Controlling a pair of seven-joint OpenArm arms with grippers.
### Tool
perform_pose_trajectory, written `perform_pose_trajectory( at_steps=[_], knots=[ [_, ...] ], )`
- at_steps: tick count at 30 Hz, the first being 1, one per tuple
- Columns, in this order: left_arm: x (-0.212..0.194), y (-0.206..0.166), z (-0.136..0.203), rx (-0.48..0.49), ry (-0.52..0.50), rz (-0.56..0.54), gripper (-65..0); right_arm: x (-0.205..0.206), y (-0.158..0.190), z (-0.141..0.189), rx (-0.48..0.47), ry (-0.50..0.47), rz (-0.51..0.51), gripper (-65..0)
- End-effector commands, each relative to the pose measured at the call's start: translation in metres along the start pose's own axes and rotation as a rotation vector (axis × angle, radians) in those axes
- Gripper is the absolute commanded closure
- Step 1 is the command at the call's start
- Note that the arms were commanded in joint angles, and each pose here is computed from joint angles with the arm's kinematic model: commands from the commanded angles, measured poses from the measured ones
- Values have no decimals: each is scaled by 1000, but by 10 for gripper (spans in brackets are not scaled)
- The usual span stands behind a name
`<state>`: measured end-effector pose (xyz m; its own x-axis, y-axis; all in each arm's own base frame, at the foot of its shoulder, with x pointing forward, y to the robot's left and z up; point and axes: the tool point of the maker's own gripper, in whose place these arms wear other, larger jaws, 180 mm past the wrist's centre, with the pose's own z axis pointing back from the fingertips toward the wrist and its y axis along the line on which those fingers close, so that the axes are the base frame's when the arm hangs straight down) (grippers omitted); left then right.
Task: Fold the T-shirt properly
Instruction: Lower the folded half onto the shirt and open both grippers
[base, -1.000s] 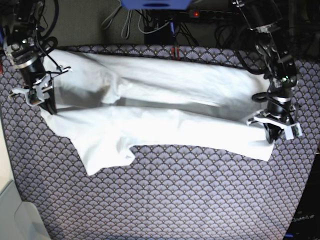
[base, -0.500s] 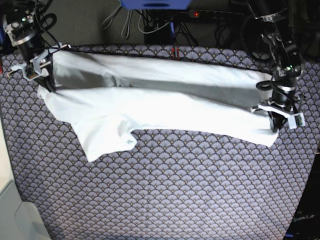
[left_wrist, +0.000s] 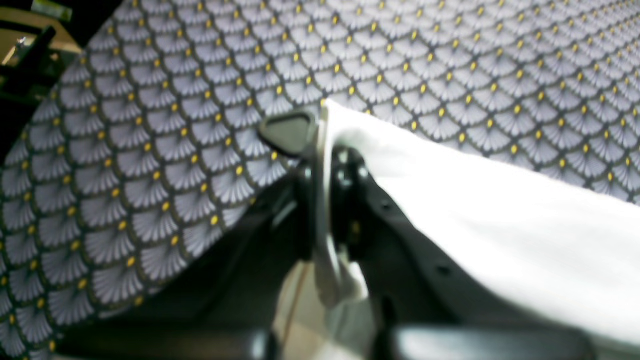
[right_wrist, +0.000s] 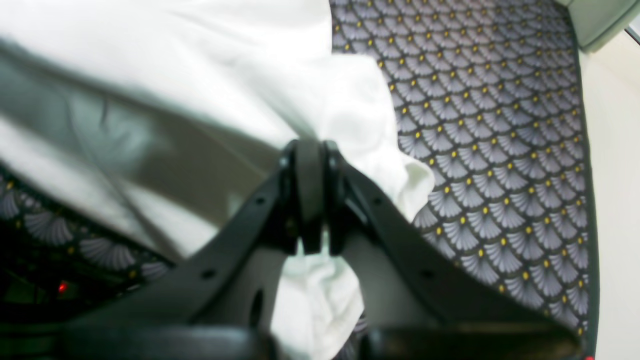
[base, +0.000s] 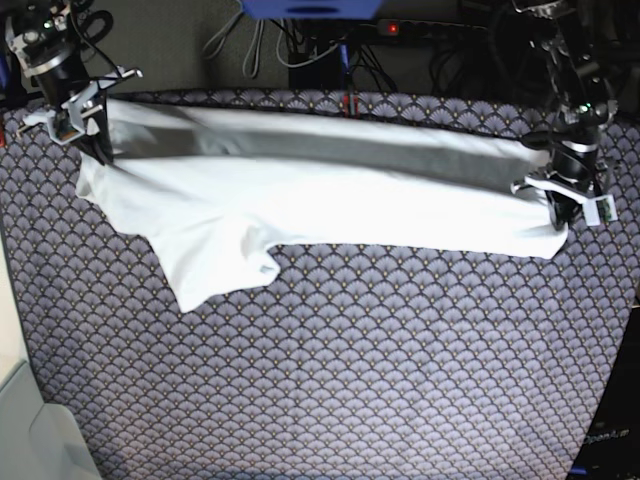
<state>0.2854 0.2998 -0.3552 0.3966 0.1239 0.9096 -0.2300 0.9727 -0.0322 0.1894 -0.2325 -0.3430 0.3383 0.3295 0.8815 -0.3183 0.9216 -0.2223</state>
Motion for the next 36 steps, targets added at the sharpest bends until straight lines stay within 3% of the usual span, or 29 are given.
perform_pose_trajectory(
  at_steps=[1,14,22,29,31,36],
  knots=[
    [15,5,1,10,-51,-9,-7,11,-4,2,-7,-44,4,0],
    [-9,12,-10,20,18,7,-12,-40,7,7,16,28,-97,0],
    [-18,14,-10,24,37,17,-174,-43,10,11,21,40,-98,0],
    [-19,11,-10,21,39,23,-245,-48,11,13,22,56,-102,0],
    [-20,12,-10,23,40,23,-274,-53,12,13,24,87,-101,-35],
    [-23,12,-8,22,47,22,-331,-76,13,16,31,221,-94,-200]
  ],
)
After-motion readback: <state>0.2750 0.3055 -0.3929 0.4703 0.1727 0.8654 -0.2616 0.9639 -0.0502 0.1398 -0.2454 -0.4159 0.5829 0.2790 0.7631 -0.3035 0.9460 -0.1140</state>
